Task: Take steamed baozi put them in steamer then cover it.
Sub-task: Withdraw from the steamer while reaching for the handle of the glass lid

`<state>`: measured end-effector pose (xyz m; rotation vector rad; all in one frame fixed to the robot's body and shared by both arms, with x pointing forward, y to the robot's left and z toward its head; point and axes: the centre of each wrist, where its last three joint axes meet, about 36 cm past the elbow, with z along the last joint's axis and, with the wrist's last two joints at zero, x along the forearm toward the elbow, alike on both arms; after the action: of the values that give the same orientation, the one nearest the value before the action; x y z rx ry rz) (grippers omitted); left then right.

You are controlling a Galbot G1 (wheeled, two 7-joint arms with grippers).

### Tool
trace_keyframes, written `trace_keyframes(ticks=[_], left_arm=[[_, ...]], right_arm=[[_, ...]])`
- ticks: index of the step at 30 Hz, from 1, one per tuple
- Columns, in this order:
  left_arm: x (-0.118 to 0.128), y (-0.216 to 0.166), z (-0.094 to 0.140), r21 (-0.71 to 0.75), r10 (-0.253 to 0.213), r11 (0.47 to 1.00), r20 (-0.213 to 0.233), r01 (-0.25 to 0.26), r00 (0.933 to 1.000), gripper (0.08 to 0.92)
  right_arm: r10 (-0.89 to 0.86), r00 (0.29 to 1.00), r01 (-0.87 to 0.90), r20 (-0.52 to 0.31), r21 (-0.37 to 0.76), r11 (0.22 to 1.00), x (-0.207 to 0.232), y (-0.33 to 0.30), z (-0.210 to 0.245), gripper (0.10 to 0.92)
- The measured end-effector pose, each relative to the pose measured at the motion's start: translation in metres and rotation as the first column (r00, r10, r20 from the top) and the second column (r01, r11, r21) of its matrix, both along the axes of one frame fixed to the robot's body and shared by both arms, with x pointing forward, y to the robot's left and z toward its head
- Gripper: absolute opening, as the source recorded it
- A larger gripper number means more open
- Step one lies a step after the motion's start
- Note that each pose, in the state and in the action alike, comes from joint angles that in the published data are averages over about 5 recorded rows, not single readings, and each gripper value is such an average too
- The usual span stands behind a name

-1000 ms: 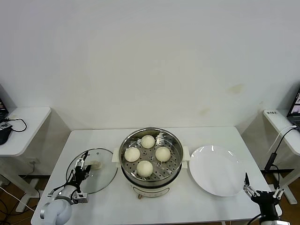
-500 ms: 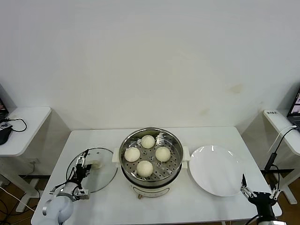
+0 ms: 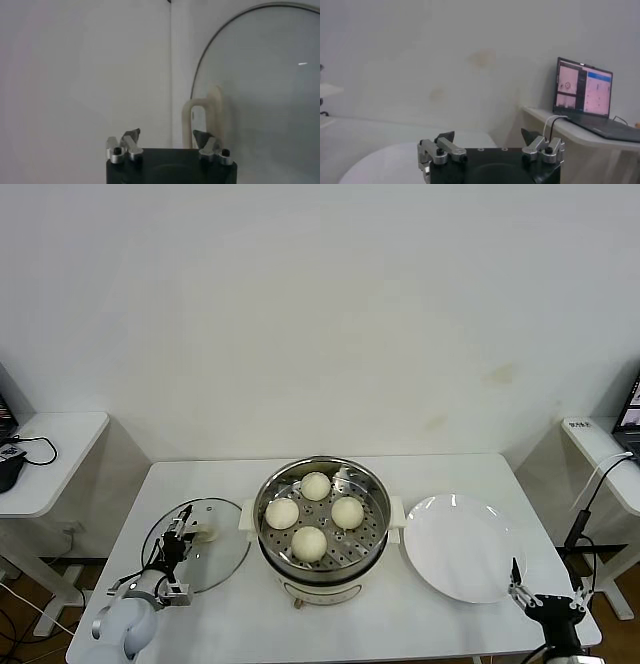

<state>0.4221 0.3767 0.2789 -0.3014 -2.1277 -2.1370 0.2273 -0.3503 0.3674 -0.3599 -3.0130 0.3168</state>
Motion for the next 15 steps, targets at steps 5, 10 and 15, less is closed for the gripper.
trace_keyframes(ticks=[5,10,15], left_arm=[[0.0004,-0.0002,-0.0021,-0.004,0.002,1.000,-0.013,-0.002,0.9999,0.396],[-0.0008,-0.0013,-0.0069,-0.010,0.009,1.000,-0.016,-0.009,0.9998,0.249],[-0.0030,-0.0015,-0.0088,-0.016,0.022,1.000,0.010,-0.021,0.9997,0.149]], right_arm=[[0.002,1.000,-0.002,-0.001,0.000,1.000,-0.0002,0.0005,-0.0007,0.823],[0.003,1.000,-0.003,-0.002,0.000,1.000,-0.0004,0.0006,-0.0009,0.823],[0.004,1.000,-0.004,-0.002,-0.001,1.000,-0.0009,0.0005,-0.0008,0.823]])
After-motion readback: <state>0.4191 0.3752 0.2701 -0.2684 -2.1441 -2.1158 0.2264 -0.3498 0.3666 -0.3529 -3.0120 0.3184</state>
